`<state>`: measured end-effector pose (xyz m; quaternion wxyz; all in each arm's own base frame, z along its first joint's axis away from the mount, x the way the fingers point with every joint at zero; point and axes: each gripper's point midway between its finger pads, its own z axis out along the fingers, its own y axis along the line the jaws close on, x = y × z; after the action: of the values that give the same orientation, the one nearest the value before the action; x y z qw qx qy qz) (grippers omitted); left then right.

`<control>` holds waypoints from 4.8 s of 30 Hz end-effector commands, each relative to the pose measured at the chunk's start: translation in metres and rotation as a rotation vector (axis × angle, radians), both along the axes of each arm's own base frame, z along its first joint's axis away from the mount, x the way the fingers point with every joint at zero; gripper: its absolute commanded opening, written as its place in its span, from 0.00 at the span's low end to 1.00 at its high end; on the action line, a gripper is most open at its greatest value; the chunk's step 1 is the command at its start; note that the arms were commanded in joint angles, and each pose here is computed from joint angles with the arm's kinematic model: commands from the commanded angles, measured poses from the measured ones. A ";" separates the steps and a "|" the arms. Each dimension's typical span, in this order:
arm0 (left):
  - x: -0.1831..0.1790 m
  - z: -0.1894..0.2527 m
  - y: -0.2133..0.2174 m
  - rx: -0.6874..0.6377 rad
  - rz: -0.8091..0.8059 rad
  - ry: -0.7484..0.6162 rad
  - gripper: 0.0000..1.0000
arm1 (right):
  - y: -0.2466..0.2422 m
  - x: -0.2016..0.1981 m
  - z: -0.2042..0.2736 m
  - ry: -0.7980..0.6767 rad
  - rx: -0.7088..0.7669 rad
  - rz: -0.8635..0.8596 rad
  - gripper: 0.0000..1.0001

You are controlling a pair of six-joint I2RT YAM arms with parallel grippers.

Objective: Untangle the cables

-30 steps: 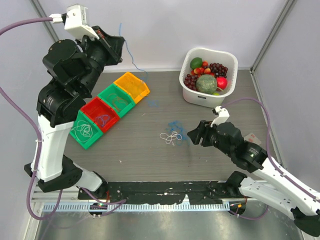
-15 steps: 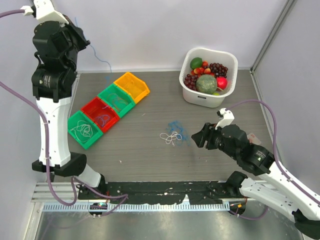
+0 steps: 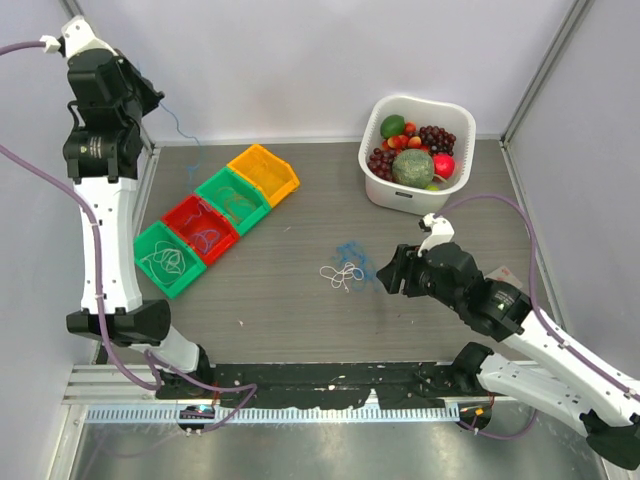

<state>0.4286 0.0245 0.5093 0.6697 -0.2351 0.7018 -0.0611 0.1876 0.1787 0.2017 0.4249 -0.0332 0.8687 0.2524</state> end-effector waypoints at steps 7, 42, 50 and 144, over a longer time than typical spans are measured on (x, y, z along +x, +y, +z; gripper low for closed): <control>-0.022 -0.092 0.050 -0.019 0.264 0.159 0.00 | 0.008 0.009 0.021 -0.056 0.028 0.007 0.62; -0.051 -0.328 0.027 -0.305 0.237 0.743 0.83 | 0.027 0.070 -0.046 0.242 -0.094 -0.026 0.64; -0.076 -0.295 -0.101 -0.237 -0.207 0.616 0.64 | 0.039 0.091 -0.108 0.476 -0.197 0.050 0.64; -0.149 0.021 -0.253 -0.202 -0.870 0.037 0.00 | 0.036 0.052 -0.008 0.061 0.177 0.087 0.42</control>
<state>0.2411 -0.2693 0.5703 0.5174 0.0938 0.6737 -0.5192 0.2350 0.2173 0.1662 0.3629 -0.0137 0.8611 0.3558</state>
